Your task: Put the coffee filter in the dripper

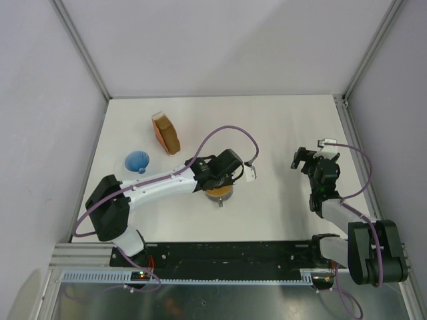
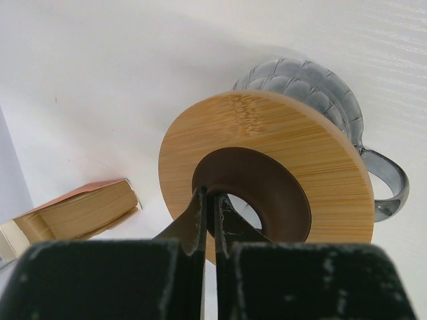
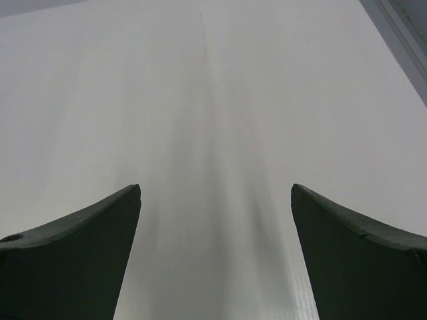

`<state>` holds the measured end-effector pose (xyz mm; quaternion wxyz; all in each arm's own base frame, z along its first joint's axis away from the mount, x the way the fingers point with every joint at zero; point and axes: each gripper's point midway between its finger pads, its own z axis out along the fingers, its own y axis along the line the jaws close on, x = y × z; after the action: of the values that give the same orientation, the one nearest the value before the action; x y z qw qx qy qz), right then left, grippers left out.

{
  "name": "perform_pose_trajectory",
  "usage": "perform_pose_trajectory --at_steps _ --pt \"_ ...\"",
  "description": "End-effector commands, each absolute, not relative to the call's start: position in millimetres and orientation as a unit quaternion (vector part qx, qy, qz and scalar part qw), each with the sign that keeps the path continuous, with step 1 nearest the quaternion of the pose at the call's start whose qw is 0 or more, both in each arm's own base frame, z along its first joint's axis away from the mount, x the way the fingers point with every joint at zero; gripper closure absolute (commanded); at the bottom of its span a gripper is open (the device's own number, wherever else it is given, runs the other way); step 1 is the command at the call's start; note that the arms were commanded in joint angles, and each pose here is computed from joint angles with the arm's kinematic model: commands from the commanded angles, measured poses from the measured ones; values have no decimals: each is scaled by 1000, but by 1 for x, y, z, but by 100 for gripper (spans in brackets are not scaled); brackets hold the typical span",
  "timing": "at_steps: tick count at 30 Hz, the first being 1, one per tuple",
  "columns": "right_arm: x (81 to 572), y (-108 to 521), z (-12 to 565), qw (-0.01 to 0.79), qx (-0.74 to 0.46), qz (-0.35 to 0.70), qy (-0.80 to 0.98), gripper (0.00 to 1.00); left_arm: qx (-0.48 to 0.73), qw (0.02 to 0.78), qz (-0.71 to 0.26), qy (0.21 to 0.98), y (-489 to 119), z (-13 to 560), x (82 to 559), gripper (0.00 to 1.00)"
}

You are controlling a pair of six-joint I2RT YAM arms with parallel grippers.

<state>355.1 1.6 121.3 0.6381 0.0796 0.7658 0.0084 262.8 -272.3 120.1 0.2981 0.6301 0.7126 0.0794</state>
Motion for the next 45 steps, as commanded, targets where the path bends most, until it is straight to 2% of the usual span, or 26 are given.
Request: perform_pose_trajectory --at_steps 1,4,7,24,36,40,43,45 --pt "359 0 132 654 85 11 751 1 626 312 65 711 -283 127 263 96" --pt "359 -1 132 655 86 11 751 1 626 315 57 711 -285 129 262 76" --pt "359 0 132 655 86 12 751 1 624 323 57 709 -285 135 262 66" --pt "360 1 131 654 84 19 752 1 614 364 71 697 -281 170 270 52" --pt "360 2 131 654 82 21 752 1 615 372 33 695 -278 199 264 44" --pt "360 2 131 654 82 21 752 1 557 394 -9 731 -258 225 285 40" --pt "360 1 132 654 83 22 751 1 472 418 -28 776 -218 245 319 39" --pt "359 2 133 655 82 25 751 1 416 431 -35 800 -185 256 339 34"
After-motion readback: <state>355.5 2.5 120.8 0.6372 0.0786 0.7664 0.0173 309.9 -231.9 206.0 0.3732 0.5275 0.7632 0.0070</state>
